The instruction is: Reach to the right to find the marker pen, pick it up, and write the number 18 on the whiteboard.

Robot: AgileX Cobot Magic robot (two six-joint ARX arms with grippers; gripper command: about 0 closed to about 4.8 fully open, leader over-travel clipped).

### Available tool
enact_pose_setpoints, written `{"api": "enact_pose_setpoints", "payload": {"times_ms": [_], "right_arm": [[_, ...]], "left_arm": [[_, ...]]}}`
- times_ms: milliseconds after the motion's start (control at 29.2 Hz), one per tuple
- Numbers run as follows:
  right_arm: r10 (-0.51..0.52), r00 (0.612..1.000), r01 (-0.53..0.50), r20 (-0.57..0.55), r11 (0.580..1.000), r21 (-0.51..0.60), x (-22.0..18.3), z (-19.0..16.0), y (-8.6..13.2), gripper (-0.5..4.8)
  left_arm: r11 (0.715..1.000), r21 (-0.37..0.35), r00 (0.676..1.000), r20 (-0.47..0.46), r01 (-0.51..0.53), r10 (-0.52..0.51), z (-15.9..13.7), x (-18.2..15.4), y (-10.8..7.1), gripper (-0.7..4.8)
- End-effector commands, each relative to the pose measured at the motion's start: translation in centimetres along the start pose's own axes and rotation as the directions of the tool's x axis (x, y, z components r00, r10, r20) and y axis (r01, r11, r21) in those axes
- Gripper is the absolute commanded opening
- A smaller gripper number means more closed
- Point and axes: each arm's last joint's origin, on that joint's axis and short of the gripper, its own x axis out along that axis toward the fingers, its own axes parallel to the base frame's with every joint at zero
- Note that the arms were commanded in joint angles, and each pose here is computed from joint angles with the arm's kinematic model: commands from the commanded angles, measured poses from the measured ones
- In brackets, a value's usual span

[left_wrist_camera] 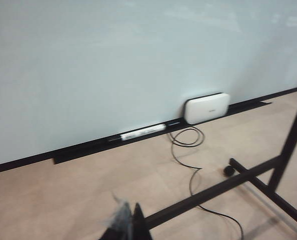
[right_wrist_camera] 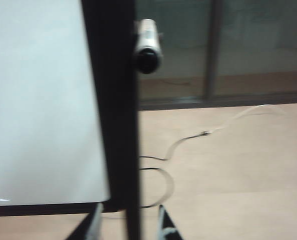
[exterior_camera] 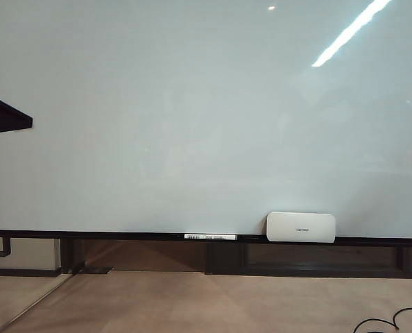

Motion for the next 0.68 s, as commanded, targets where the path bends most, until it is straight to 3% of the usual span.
{"api": "enact_pose_setpoints", "payload": {"times_ms": [34, 171, 685], "right_arm": [[-0.053, 0.998, 0.057, 0.029, 0.989, -0.133, 0.4, 1.1, -0.1, 2.38], [-0.063, 0.997, 0.068, 0.035, 0.981, -0.181, 1.0, 1.6, -0.2, 2.97], [-0.017, 1.000, 0.019, 0.011, 0.989, -0.145, 3.7, 3.6, -1.2, 2.97]], "left_arm": [[1.000, 0.004, 1.000, 0.012, -0.022, 0.022, 0.2, 0.0, 0.1, -0.06], [0.998, -0.006, 0.998, 0.011, -0.059, 0.059, 0.2, 0.0, 0.2, -0.06], [0.996, -0.031, 0.997, 0.009, -0.082, 0.082, 0.2, 0.0, 0.3, -0.06]]}}
